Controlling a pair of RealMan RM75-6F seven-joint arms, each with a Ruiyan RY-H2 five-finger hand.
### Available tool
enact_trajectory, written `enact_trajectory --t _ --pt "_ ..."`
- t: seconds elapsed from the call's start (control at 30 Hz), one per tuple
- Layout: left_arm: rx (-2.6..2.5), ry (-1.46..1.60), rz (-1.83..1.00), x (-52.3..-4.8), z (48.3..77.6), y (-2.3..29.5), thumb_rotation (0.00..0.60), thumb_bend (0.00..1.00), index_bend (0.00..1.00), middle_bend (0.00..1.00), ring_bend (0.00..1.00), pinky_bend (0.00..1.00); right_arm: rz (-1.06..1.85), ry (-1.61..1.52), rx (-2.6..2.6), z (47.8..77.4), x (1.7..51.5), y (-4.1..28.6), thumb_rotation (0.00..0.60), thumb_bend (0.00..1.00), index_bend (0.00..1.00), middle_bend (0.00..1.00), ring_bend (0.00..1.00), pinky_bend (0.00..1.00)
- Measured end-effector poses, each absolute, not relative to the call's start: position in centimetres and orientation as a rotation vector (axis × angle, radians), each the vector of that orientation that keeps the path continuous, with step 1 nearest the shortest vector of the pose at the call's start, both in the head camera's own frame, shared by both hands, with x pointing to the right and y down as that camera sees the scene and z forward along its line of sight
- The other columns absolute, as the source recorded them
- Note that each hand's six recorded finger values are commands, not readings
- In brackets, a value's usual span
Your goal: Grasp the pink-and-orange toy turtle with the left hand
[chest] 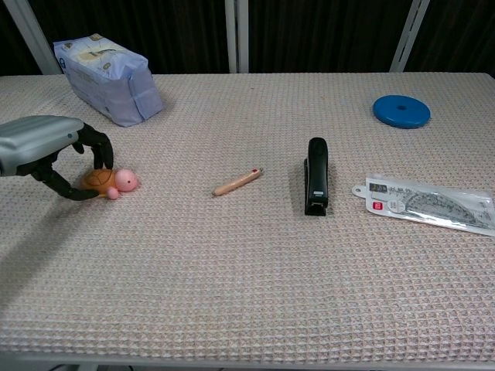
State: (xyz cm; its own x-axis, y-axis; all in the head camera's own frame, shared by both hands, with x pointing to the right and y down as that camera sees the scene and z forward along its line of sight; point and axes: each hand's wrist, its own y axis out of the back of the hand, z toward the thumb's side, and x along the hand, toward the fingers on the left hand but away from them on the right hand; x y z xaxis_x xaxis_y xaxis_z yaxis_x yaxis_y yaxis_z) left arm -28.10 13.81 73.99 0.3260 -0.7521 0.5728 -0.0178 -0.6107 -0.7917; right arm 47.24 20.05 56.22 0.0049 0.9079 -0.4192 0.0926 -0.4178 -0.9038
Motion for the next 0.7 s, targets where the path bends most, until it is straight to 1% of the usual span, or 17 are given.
enact_trajectory --t 0.07,0.17,0.23,0.33,0.4,0.53,0.67,0.7 --pt "-1.898 0.691 -1.336 -27.95 74.06 13.72 0.600 0.30 0.50 0.53 0.25 0.31 1.490 -1.051 -1.588 56.24 47.21 20.04 0.600 0.17 0.00 0.01 0.00 0.00" --pt "-1.888 0.690 -1.338 -27.87 74.19 13.58 0.600 0.33 0.61 0.63 0.35 0.34 1.490 -1.050 -1.588 56.25 47.20 20.02 0.600 0.17 0.00 0.01 0.00 0.00" --pt "-1.871 0.687 -1.341 -27.83 74.31 13.52 0.600 0.36 0.71 0.73 0.43 0.37 1.492 -1.050 -1.587 56.26 47.25 20.03 0.600 0.17 0.00 0.01 0.00 0.00" --pt "-1.842 0.678 -1.350 -27.89 74.54 13.50 0.600 0.37 0.78 0.80 0.51 0.40 1.494 -1.051 -1.587 56.28 47.31 20.05 0.600 0.17 0.00 0.01 0.00 0.00" --pt "-1.827 0.666 -1.359 -27.98 74.70 13.59 0.600 0.37 0.80 0.82 0.53 0.40 1.495 -1.052 -1.588 56.28 47.34 20.08 0.600 0.17 0.00 0.01 0.00 0.00" --pt "-1.822 0.640 -1.383 -28.14 74.92 13.79 0.600 0.37 0.82 0.83 0.54 0.41 1.494 -1.053 -1.588 56.26 47.37 20.10 0.600 0.17 0.00 0.01 0.00 0.00" --pt "-1.831 0.659 -1.384 -27.94 74.58 13.72 0.600 0.37 0.81 0.83 0.54 0.40 1.492 -1.056 -1.586 56.20 47.40 20.12 0.600 0.17 0.00 0.01 0.00 0.00" --pt "-1.833 0.669 -1.381 -27.93 74.46 13.68 0.600 0.36 0.79 0.81 0.53 0.41 1.492 -1.056 -1.585 56.19 47.42 20.14 0.600 0.17 0.00 0.01 0.00 0.00"
